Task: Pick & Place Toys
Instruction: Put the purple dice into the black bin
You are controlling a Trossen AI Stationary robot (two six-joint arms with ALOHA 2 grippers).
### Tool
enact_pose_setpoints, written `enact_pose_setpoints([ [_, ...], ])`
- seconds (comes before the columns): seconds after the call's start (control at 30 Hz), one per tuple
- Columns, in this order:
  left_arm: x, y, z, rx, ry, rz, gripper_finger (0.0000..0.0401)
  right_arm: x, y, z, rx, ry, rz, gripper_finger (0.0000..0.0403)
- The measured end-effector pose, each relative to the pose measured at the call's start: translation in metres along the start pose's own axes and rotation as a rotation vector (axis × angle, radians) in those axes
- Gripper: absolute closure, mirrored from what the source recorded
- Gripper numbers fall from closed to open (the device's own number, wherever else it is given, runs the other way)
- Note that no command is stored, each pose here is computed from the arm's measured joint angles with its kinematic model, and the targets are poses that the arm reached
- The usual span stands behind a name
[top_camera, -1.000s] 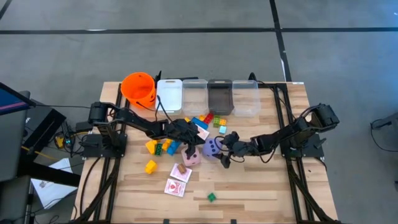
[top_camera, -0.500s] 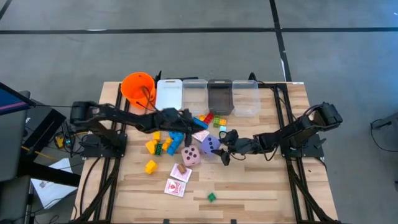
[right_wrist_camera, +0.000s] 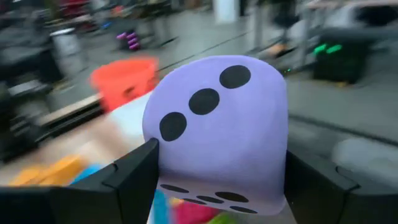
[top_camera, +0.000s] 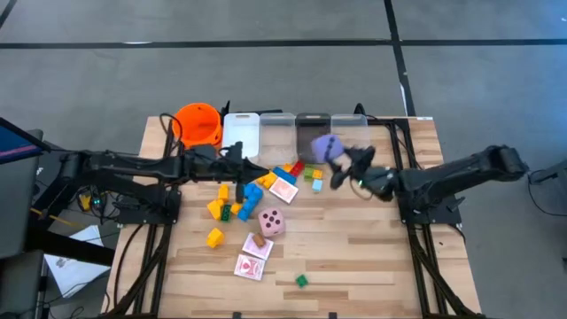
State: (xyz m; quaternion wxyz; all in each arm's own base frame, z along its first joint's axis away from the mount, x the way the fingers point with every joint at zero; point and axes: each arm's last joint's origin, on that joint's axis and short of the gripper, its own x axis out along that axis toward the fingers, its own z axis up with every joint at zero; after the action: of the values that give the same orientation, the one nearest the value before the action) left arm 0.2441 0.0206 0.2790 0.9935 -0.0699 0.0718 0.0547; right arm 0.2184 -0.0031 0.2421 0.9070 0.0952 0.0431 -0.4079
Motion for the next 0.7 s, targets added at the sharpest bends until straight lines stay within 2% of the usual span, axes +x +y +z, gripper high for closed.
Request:
enact_pose_setpoints([
  [0.17,-0.011,0.002,-0.002,-0.001,-0.029,0.039,0.0401,0.009,-0.027,0.023,0.002,-0.062,-0.089,0.0122],
  [0.3,-0.014,0.003,-0.002,0.005,-0.063,0.082,0.0401,0.023,-0.042,0.027,0.012,-0.047,-0.079,0.0122],
  [0.53,-0.014,0.003,0.001,0.022,-0.086,0.085,0.0401,0.051,-0.056,0.014,0.021,0.027,-0.116,0.0122],
  [0.7,-0.014,0.003,0.002,0.057,-0.097,0.087,0.0401,0.072,-0.058,0.001,0.039,0.076,-0.069,0.0122],
])
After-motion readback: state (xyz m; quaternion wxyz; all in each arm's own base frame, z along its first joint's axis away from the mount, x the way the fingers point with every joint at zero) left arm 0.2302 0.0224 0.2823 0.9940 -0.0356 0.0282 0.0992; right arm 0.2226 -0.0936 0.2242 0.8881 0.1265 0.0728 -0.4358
